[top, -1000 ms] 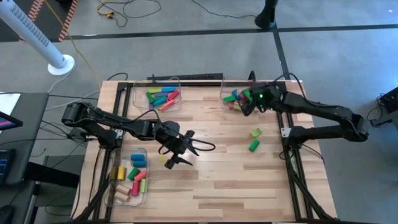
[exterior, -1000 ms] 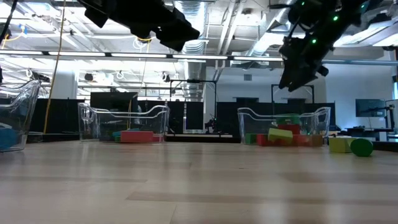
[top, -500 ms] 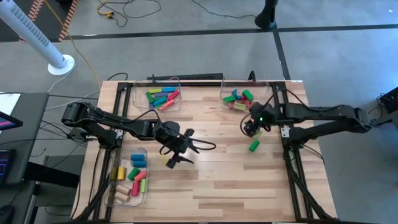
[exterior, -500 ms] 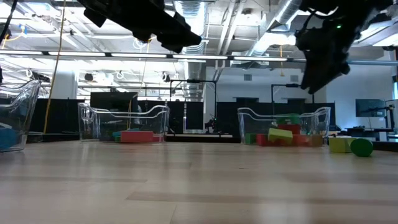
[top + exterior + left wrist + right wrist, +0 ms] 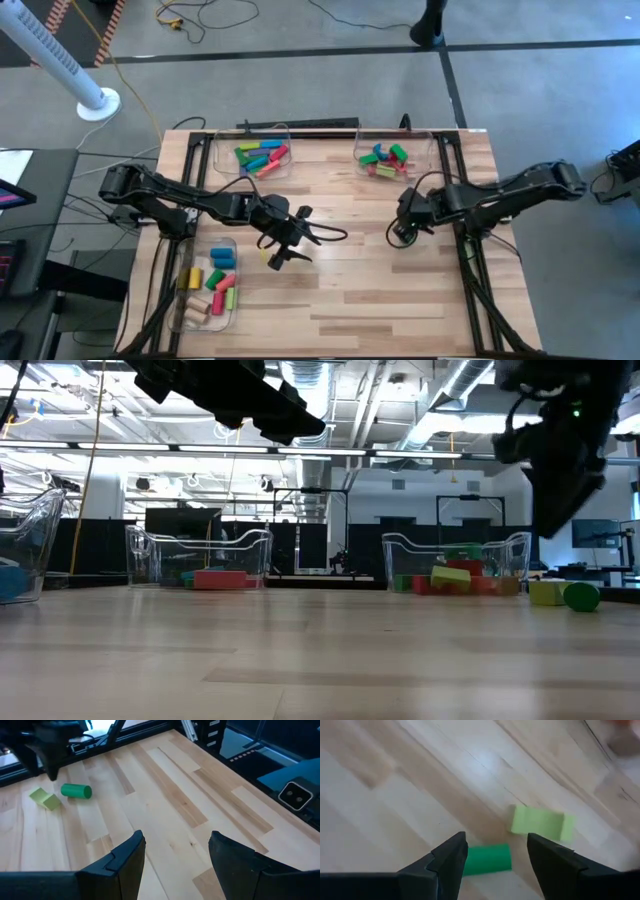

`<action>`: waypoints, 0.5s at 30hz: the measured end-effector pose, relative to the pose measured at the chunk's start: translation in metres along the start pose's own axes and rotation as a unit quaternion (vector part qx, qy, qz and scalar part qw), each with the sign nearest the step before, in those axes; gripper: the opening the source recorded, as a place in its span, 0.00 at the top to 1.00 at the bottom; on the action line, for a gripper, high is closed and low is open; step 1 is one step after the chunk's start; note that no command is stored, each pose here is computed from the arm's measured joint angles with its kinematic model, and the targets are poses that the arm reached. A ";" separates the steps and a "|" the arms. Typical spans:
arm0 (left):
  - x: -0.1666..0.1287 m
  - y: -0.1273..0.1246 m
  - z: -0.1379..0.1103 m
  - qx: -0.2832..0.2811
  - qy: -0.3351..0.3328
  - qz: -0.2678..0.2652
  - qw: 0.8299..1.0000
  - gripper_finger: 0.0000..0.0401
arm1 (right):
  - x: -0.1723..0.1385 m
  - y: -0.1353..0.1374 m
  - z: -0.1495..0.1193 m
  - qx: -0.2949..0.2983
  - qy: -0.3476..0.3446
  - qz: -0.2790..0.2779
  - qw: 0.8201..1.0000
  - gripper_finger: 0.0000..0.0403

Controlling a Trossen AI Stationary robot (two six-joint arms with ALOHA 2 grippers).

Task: Sort blocks by size
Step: Put the light green arch block into the top right transparent bin

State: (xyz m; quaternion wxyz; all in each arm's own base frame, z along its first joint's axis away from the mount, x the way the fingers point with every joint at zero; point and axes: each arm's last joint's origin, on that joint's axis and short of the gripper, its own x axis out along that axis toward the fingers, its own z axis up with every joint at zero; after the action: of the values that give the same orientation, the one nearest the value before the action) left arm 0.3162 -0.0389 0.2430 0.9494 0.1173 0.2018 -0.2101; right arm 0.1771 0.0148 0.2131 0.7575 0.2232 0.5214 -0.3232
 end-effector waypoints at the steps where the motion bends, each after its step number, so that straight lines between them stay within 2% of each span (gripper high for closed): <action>1: 0.000 0.000 0.000 0.000 0.002 0.002 1.000 0.48 | 0.003 0.000 -0.001 0.003 0.010 -0.012 1.000 0.41; 6: 0.000 0.001 -0.001 -0.001 0.007 0.014 1.000 0.48 | 0.021 0.004 -0.004 0.002 0.035 -0.048 0.998 0.41; 15: 0.001 0.001 -0.001 -0.001 0.009 0.018 1.000 0.48 | 0.044 0.000 -0.003 0.001 0.057 -0.077 0.995 0.41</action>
State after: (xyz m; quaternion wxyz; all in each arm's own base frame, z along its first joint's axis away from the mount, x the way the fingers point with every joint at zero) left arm 0.3168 -0.0377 0.2416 0.9513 0.1218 0.2086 -0.1915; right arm 0.1860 0.0060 0.1707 0.6993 0.2009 0.5789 -0.3682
